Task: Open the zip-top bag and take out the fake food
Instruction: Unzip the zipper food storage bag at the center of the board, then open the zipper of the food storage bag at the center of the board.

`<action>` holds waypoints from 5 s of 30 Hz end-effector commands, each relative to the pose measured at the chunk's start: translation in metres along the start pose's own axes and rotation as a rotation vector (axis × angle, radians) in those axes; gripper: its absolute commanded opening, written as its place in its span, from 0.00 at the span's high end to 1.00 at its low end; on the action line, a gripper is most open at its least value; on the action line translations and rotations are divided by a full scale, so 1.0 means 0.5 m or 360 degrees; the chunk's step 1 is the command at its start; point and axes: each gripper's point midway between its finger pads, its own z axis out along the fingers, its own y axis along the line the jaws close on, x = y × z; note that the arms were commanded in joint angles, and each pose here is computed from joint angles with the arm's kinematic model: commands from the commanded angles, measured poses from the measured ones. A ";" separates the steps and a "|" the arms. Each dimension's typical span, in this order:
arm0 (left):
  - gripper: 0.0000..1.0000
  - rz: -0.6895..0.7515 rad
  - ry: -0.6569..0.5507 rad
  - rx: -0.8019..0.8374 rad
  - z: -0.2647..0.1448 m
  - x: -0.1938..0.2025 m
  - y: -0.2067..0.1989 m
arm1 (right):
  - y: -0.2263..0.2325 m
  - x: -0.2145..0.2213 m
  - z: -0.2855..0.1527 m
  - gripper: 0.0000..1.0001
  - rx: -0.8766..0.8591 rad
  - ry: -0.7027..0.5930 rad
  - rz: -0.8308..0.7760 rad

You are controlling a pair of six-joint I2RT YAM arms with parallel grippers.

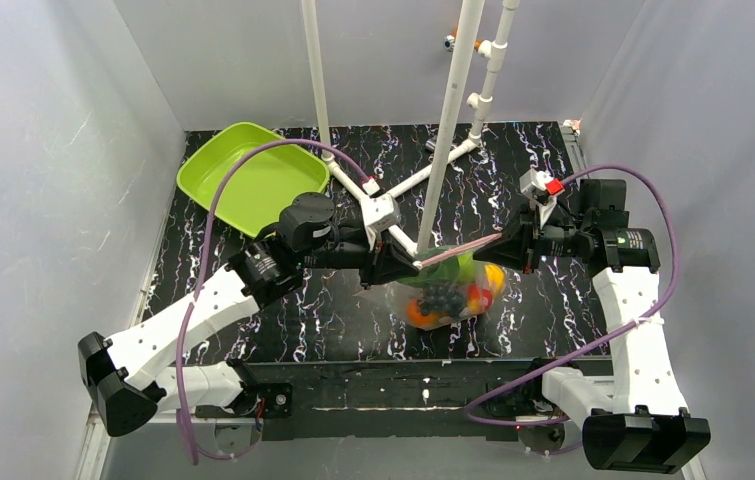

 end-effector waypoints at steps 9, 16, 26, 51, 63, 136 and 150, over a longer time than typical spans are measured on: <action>1.00 0.0058 0.0066 -0.0102 -0.061 0.033 -0.005 | -0.014 -0.020 -0.019 0.99 0.0081 -0.0049 -0.0109; 1.00 0.0099 0.0121 -0.0178 -0.077 0.058 0.007 | -0.016 -0.024 -0.025 0.99 0.0103 -0.0065 -0.0111; 1.00 0.0134 0.0183 -0.0273 -0.100 0.081 0.023 | -0.022 -0.027 -0.033 0.99 0.0131 -0.0085 -0.0103; 1.00 0.0170 0.0479 -0.0544 -0.149 0.190 0.092 | -0.046 -0.025 -0.048 0.99 0.0231 -0.0091 -0.0088; 1.00 0.0058 0.0503 -0.0509 -0.129 0.217 0.091 | -0.051 -0.015 -0.049 0.99 0.0256 -0.0077 -0.0080; 0.68 -0.0214 0.0242 -0.0101 0.029 0.077 0.000 | -0.003 0.109 -0.055 0.99 0.0297 0.0162 -0.0164; 0.69 -0.0274 0.0347 -0.0020 0.040 0.126 -0.010 | -0.004 0.108 -0.055 0.99 0.0295 0.0159 -0.0161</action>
